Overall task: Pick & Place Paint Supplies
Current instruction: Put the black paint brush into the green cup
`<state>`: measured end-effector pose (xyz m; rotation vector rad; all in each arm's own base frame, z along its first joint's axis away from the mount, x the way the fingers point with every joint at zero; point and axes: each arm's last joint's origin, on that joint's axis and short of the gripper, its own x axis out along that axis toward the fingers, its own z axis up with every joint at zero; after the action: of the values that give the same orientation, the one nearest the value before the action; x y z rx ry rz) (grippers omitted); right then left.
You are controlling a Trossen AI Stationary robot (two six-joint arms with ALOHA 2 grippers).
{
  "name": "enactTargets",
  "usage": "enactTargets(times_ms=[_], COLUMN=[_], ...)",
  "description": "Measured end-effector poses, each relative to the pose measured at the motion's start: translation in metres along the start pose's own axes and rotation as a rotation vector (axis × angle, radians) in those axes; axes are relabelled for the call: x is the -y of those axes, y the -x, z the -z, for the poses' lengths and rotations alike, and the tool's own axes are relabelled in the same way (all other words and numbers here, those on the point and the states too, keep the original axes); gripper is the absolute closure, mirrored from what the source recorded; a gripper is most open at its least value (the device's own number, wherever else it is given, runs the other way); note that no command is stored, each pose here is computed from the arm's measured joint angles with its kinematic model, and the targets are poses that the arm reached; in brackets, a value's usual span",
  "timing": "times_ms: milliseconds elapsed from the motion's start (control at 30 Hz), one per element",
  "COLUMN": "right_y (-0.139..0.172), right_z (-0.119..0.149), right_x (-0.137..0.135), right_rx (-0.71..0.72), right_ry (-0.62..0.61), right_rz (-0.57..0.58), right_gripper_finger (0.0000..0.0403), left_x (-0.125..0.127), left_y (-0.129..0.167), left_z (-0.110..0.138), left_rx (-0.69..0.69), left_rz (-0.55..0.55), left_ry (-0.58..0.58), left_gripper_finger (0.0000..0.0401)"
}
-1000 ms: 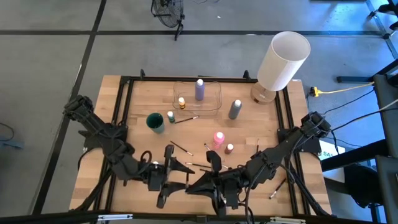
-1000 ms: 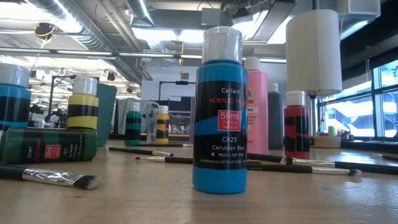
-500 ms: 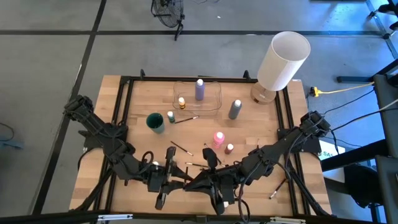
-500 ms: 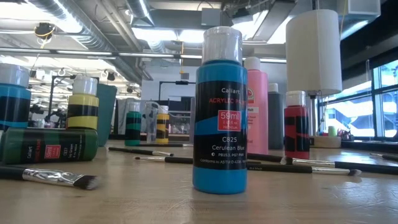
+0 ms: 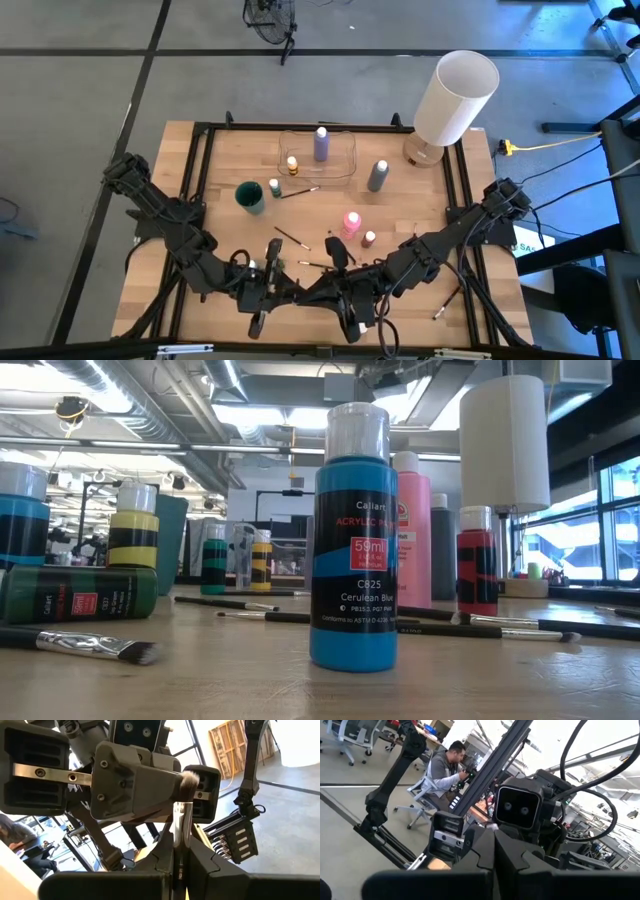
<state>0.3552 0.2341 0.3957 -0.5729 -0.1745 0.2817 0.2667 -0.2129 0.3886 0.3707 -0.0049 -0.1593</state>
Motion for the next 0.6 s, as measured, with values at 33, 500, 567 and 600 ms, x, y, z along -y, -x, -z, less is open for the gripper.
enactTargets(times_ms=[33, 500, 567, 600], right_y=[0.000, 0.018, 0.024, 0.027], right_z=[0.000, -0.025, -0.032, -0.035], right_x=[0.000, -0.025, -0.034, -0.039], right_rx=[-0.005, -0.224, -0.255, -0.270], right_ry=[0.002, 0.088, 0.084, 0.071], right_rz=[0.005, 0.278, 0.313, 0.334], right_gripper_finger=[0.0391, 0.0248, 0.0231, 0.0225], left_x=[0.000, 0.006, 0.004, 0.000], left_y=[0.000, 0.010, 0.019, 0.024], left_z=[0.000, -0.001, -0.003, -0.004], left_rx=[0.000, -0.076, -0.114, -0.141], left_rz=[0.000, -0.135, -0.171, -0.184], left_ry=[0.000, -0.005, -0.007, 0.004], left_gripper_finger=[0.0384, 0.0385, 0.0385, 0.0385])
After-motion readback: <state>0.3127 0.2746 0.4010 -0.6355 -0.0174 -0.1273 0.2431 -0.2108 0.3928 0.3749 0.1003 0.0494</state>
